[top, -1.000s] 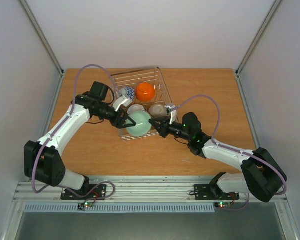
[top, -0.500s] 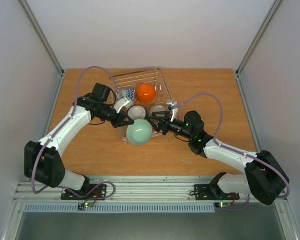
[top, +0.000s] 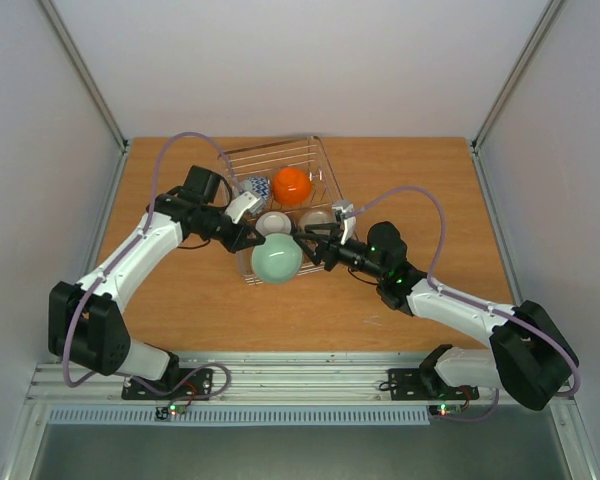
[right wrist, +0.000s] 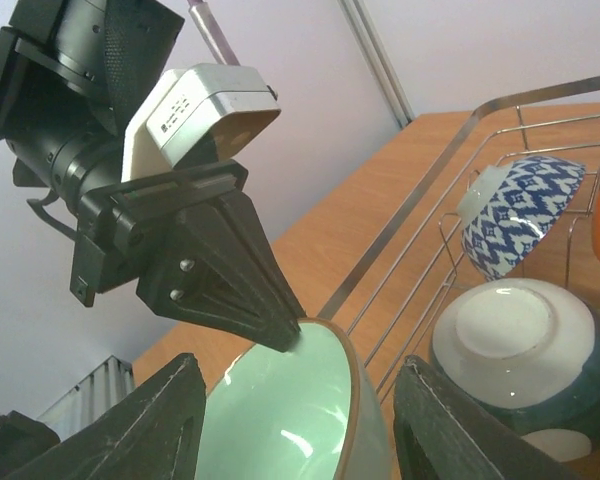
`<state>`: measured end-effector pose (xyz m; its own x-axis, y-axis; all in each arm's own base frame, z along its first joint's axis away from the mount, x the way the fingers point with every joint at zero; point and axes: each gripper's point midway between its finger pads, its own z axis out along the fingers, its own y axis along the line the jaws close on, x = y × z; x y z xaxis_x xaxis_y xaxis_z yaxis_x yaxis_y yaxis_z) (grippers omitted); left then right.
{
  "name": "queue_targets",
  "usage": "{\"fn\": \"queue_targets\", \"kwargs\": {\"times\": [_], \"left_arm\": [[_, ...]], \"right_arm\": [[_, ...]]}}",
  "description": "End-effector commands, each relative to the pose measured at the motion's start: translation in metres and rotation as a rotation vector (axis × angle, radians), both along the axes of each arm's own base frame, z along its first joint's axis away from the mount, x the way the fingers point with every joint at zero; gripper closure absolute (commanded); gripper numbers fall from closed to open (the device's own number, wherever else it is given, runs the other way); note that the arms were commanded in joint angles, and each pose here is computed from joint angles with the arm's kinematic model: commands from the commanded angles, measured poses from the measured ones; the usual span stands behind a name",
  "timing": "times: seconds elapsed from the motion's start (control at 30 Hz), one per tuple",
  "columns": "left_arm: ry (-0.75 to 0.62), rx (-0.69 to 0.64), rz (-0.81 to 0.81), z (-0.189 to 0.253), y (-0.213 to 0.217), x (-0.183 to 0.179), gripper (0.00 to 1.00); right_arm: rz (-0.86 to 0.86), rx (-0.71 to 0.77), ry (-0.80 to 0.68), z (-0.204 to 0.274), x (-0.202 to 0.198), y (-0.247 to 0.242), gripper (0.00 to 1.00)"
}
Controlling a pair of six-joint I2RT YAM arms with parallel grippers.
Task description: Load the bowls into the dish rack
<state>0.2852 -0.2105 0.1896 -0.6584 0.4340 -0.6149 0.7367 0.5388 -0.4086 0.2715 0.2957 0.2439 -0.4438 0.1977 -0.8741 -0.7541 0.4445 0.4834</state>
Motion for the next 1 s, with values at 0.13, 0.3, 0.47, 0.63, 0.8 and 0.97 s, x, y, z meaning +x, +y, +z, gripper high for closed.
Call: {"fn": "queue_targets", "kwargs": {"times": [0.13,0.3,0.47,0.63,0.8,0.97], "left_arm": [[-0.131,0.011,0.089,0.018,0.004,0.027,0.99],[-0.158,0.005,0.094,0.026,0.006,0.025,0.99],[-0.163,-0.006,0.097,0.031,0.005,0.026,0.99],[-0.169,-0.011,0.098,0.035,0.005,0.023,1.00],[-0.184,-0.030,0.092,0.044,0.005,0.018,1.00],[-0.198,-0.059,0.072,0.055,0.004,0.010,0.99]], "right_arm": [[-0.016,-0.007,-0.006,0.003,-0.005,-0.008,0.48],[-0.050,-0.101,0.049,-0.003,-0.007,-0.009,0.47],[-0.040,-0.159,0.051,-0.001,-0.013,0.002,0.47],[-0.042,-0.217,0.066,-0.013,-0.012,0.012,0.49],[-0.036,-0.247,0.088,-0.028,-0.011,0.021,0.50],[-0.044,-0.268,0.094,-0.036,-0.008,0.024,0.53]]}}
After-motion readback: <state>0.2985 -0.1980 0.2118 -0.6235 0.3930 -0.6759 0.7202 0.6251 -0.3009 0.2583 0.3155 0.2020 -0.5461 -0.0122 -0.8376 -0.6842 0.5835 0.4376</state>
